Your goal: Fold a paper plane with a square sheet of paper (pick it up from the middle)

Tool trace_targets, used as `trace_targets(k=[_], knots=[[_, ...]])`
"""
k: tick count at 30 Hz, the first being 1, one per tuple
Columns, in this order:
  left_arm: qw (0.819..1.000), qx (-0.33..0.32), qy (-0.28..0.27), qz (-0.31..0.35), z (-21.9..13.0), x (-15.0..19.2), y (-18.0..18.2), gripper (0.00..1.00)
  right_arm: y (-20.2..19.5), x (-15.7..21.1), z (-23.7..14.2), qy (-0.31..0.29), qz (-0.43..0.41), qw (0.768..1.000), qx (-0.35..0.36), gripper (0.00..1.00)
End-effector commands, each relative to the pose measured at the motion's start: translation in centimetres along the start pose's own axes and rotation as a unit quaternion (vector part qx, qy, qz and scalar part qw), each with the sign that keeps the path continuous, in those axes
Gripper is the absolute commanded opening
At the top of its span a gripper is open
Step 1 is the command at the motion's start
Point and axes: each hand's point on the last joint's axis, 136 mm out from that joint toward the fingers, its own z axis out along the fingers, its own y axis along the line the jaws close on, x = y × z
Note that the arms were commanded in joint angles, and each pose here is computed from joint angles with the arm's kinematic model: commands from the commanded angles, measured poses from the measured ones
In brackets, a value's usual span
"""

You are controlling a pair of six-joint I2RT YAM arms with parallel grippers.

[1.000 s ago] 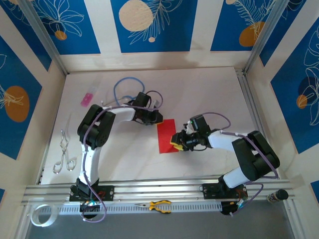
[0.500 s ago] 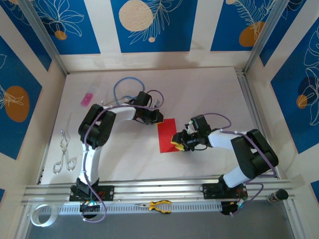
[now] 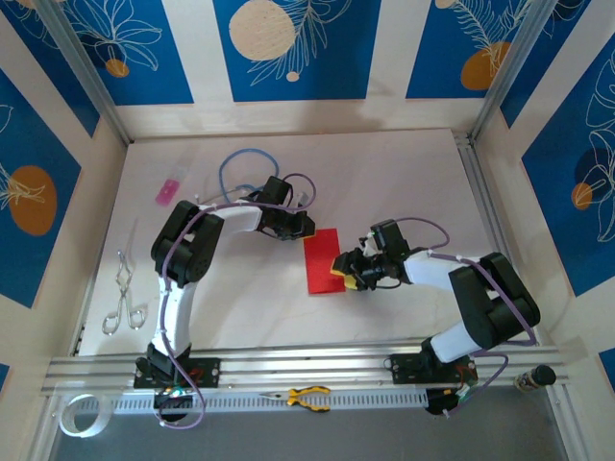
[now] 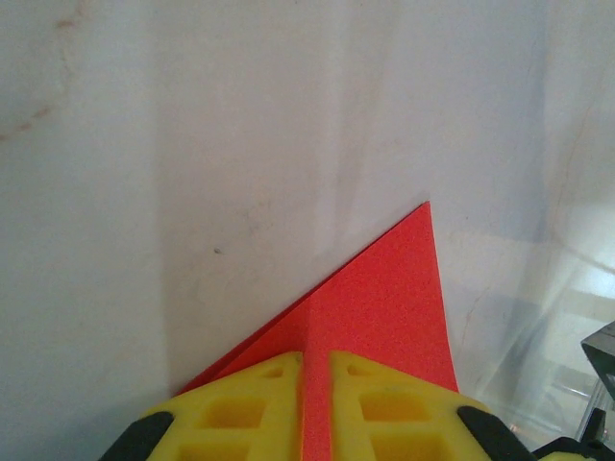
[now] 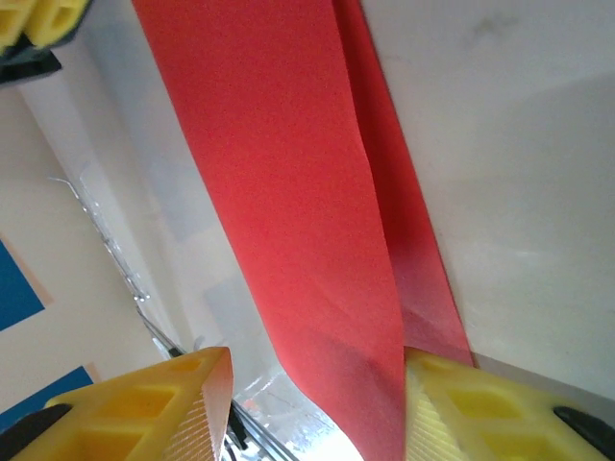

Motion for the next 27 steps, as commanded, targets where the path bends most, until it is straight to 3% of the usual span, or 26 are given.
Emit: trace_targets(k=[1, 23, 27], knots=[[1.0, -0.01, 0.005, 0.003, 0.3, -0.1, 0.7, 0.16, 0.4, -0.1, 0.1, 0.005, -0.005, 1.0, -0.016, 0.47], [1.0, 0.008, 0.021, 0.015, 0.6, -0.4, -0.3, 0.16, 2.4, -3.0, 0.3, 0.016, -0.075, 0.995, -0.07, 0.43], [0.999, 0.015, 0.021, 0.019, 0.3, -0.7, -1.0, 0.17, 2.4, -3.3, 0.6, 0.023, -0.08, 0.994, -0.073, 0.38]])
